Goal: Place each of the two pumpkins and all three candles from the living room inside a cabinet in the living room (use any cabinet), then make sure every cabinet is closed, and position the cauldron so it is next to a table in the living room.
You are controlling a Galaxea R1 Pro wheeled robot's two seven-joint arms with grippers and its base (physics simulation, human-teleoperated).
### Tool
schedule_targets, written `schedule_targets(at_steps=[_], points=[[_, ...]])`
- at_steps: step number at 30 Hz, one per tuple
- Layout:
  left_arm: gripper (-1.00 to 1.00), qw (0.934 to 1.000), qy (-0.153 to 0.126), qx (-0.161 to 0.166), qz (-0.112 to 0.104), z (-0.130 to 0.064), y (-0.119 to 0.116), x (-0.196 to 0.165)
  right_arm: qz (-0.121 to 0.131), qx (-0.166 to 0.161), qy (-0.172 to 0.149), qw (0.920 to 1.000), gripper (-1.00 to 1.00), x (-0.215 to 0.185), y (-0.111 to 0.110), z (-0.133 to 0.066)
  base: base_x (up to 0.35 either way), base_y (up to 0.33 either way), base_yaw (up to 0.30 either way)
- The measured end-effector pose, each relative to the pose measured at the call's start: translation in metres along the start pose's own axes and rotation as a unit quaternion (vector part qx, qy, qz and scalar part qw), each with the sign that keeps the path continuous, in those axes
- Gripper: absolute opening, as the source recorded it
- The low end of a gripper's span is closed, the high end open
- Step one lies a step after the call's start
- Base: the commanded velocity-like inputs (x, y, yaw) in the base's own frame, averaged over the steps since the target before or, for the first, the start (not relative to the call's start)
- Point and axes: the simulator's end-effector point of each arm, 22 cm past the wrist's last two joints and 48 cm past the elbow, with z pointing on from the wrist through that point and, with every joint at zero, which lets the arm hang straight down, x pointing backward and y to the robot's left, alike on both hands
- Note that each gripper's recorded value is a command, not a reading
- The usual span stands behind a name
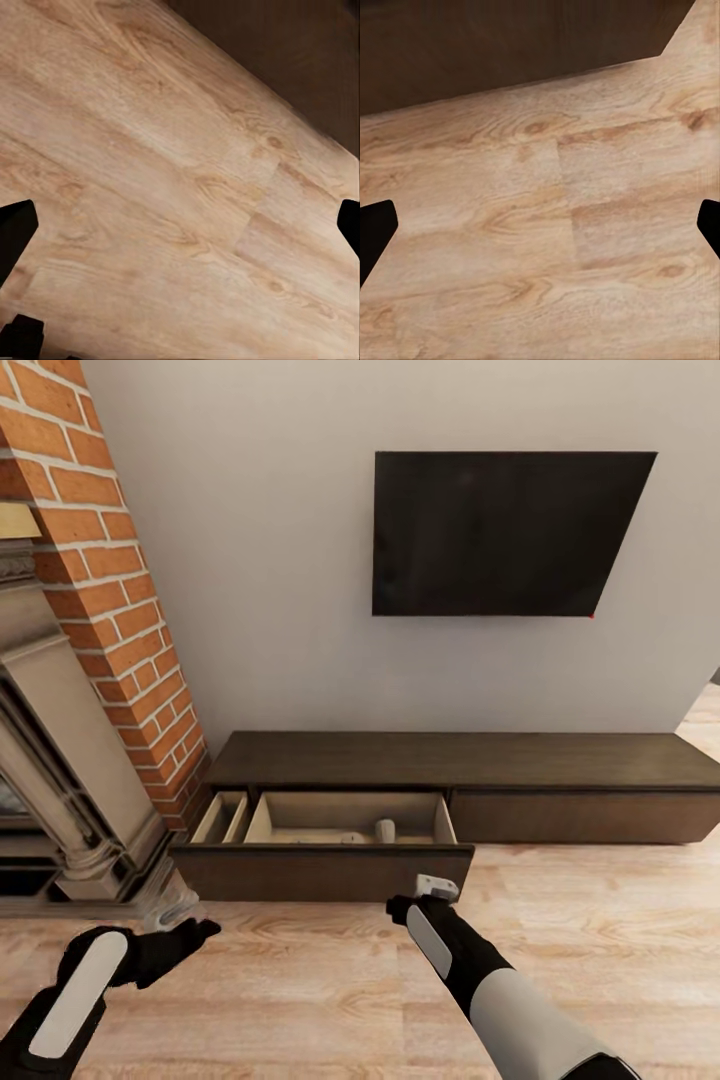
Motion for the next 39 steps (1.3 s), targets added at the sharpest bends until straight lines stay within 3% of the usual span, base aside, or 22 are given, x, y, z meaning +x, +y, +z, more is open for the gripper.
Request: schedule_targets(at_steps=[2, 4, 6, 10, 13, 17, 21, 24, 31, 34, 39], points=[[1.0, 0.9993, -0.006, -0.038, 0.004, 0.019, 0.018, 0.012, 0.004, -0.001, -0.01, 0.9999, 1.0, -0.001, 0.0, 0.003, 0.0, 0.0, 0.0], [1.0, 0.9975, -0.017, -0.066, 0.022, 0.037, 0.027, 0.025, 0.01, -0.001, -0.018, 0.9998, 1.0, 0.005, -0.002, 0.008, 0.0, 0.0, 0.0], [1.0, 0.9956, -0.031, -0.076, 0.044, 0.05, 0.026, 0.035, 0.014, 0.001, -0.018, 0.9997, 1.0, 0.017, -0.006, 0.013, 0.0, 0.0, 0.0], [1.0, 0.9875, -0.08, -0.075, 0.114, 0.08, 0.013, 0.06, 0.029, 0.008, -0.034, 0.999, 1.0, 0.044, -0.016, 0.022, 0.0, 0.0, 0.0], [1.0, 0.9834, -0.098, -0.07, 0.136, 0.09, 0.01, 0.069, 0.034, 0.014, -0.046, 0.9983, 1.0, 0.057, -0.022, 0.029, 0.0, 0.0, 0.0], [1.0, 0.9814, -0.108, -0.068, 0.144, 0.099, 0.012, 0.074, 0.006, 0.023, -0.071, 0.9972, 1.0, 0.062, -0.028, 0.035, 0.0, 0.0, 0.0], [1.0, 0.9791, -0.126, -0.074, 0.141, 0.107, 0.021, 0.073, -0.063, 0.034, -0.112, 0.9911, 1.0, 0.075, -0.033, 0.044, 0.0, 0.0, 0.0], [1.0, 0.9767, -0.138, -0.079, 0.144, 0.112, 0.028, 0.071, -0.091, 0.039, -0.121, 0.9877, 1.0, 0.088, -0.038, 0.051, 0.0, 0.0, 0.0], [1.0, 0.9699, -0.173, -0.08, 0.151, 0.12, 0.031, 0.064, -0.089, 0.035, -0.165, 0.9815, 1.0, 0.087, -0.04, 0.058, 0.0, 0.0, 0.0], [1.0, 0.9639, -0.191, -0.087, 0.163, 0.124, 0.037, 0.062, -0.09, 0.034, -0.171, 0.9805, 1.0, 0.089, -0.041, 0.062, 0.0, 0.0, 0.0], [1.0, 0.9587, -0.197, -0.09, 0.185, 0.135, 0.035, 0.073, -0.09, 0.033, -0.175, 0.9799, 1.0, 0.094, -0.041, 0.069, 0.0, 0.0, 0.0]])
